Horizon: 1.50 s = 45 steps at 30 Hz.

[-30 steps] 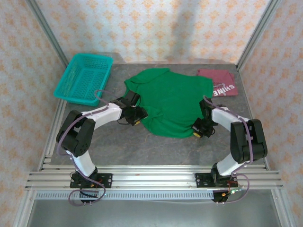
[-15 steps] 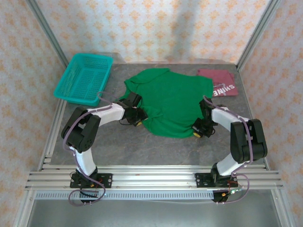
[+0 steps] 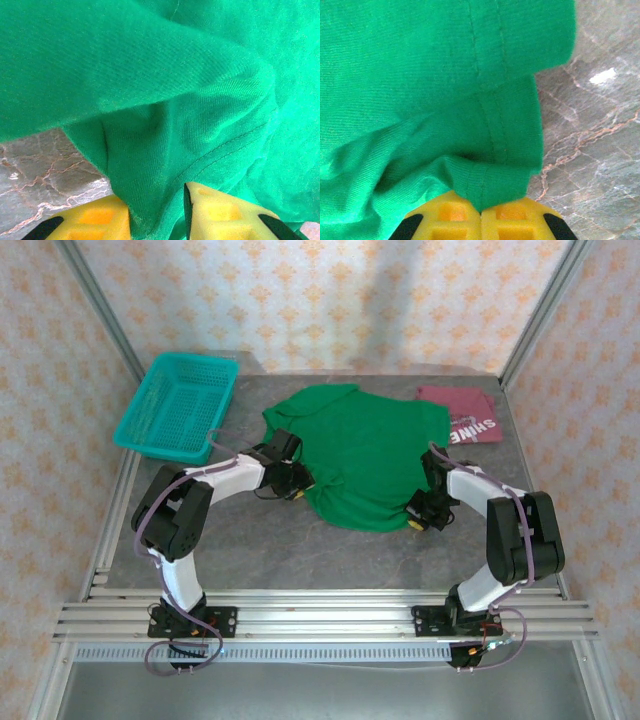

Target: Fold and stack the t-shirts

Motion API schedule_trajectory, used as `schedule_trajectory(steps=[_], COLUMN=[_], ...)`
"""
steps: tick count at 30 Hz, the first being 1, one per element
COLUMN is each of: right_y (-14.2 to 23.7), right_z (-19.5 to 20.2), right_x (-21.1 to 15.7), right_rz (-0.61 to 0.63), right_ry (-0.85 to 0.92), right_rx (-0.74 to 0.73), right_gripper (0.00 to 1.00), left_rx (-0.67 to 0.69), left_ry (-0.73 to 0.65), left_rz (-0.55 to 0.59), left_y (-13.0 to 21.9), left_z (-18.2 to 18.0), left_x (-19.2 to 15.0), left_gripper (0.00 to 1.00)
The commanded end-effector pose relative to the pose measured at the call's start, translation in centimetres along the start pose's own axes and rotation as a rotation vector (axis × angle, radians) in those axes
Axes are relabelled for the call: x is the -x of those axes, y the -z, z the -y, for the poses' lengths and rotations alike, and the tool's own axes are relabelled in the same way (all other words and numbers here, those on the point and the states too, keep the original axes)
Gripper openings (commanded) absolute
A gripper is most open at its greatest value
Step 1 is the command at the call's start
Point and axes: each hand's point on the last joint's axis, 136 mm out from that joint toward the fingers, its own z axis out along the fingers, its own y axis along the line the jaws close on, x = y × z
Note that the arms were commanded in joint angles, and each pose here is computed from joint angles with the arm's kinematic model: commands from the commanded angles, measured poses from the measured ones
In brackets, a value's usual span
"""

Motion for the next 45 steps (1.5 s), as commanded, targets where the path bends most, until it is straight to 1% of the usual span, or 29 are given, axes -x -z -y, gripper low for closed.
schedule_trajectory(steps=[1, 6, 16, 19, 25, 29, 32, 39, 45], right_y=[-0.1, -0.4, -0.6, -0.5, -0.7, -0.6, -0.7, -0.9, -1.0], right_z=[0.2, 0.3, 0.2, 0.1, 0.0, 0.0, 0.0, -0.1, 0.0], right_x=[0.1, 0.0, -0.2, -0.2, -0.2, -0.2, -0.2, -0.2, -0.2], right_rz=[-0.008, -0.011, -0.026, -0.028, -0.034, -0.035, -0.036, -0.046, -0.048], right_ry=[-0.006, -0.011, -0.016, -0.015, -0.012, -0.009, -0.008, -0.006, 0.0], right_rx=[-0.016, -0.014, -0.007, -0.003, -0.005, -0.005, -0.005, -0.007, -0.011], right_gripper=[0.0, 0.0, 0.0, 0.0, 0.0, 0.0, 0.0, 0.0, 0.0], left_rx=[0.022, 0.023, 0.009, -0.012, 0.021, -0.004, 0.003, 0.022, 0.07], left_ry=[-0.016, -0.014, -0.014, -0.005, -0.003, -0.008, -0.017, -0.006, -0.004], left_rz=[-0.013, -0.003, -0.004, -0.007, -0.023, -0.006, 0.0, -0.019, -0.039], left_y=[1.2, 1.6, 2.3, 2.4, 1.9, 2.9, 3.2, 1.6, 0.8], left_z=[-0.2, -0.4, 0.6, 1.1, 0.3, 1.2, 1.3, 0.8, -0.4], left_x=[-0.2, -0.1, 0.1, 0.1, -0.1, 0.0, 0.3, 0.3, 0.0], left_gripper=[0.3, 0.3, 0.3, 0.3, 0.29, 0.3, 0.3, 0.29, 0.29])
